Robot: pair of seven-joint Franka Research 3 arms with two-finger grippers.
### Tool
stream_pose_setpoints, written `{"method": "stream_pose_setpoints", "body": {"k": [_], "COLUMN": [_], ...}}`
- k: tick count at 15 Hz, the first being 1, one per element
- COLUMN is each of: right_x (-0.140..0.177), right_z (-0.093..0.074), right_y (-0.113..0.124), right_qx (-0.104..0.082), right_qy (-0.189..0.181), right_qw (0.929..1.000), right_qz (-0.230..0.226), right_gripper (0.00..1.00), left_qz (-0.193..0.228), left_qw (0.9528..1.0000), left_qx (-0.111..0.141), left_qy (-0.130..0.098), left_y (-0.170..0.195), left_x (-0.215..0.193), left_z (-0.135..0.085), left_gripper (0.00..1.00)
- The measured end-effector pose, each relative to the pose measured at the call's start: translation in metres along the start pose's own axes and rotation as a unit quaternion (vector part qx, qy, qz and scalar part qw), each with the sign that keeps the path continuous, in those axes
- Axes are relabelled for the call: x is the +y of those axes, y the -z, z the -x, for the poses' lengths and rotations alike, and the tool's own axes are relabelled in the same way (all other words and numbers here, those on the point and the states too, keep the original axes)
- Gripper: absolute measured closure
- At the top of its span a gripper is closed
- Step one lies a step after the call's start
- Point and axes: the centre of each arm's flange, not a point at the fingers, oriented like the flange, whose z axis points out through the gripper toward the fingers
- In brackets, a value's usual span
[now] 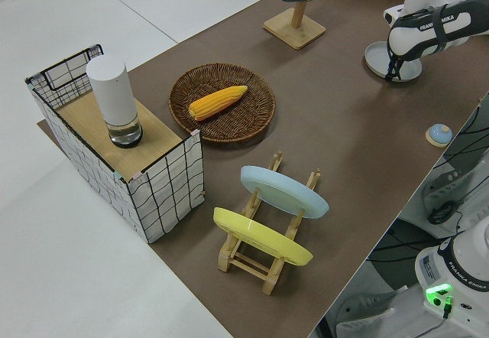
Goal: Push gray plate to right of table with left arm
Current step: 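Keep pushing the gray plate with the left gripper toward the toaster oven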
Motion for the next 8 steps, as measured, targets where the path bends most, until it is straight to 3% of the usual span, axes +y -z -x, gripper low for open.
{"method": "stream_pose_setpoints", "body": {"k": [8], "right_x": [0.0], "right_z": [0.0], "right_y": [0.0], "right_qx": [0.0], "right_qy": [0.0], "right_qw": [1.0], "right_qz": [0.0], "right_gripper": [0.0], "left_qz": [0.016], "left_qw": [0.9999], "left_qx": [-0.001], "left_qy": [0.005], "left_y": [-0.011], "left_x": [0.031], "left_z": [0.02], "left_gripper": [0.96]}}
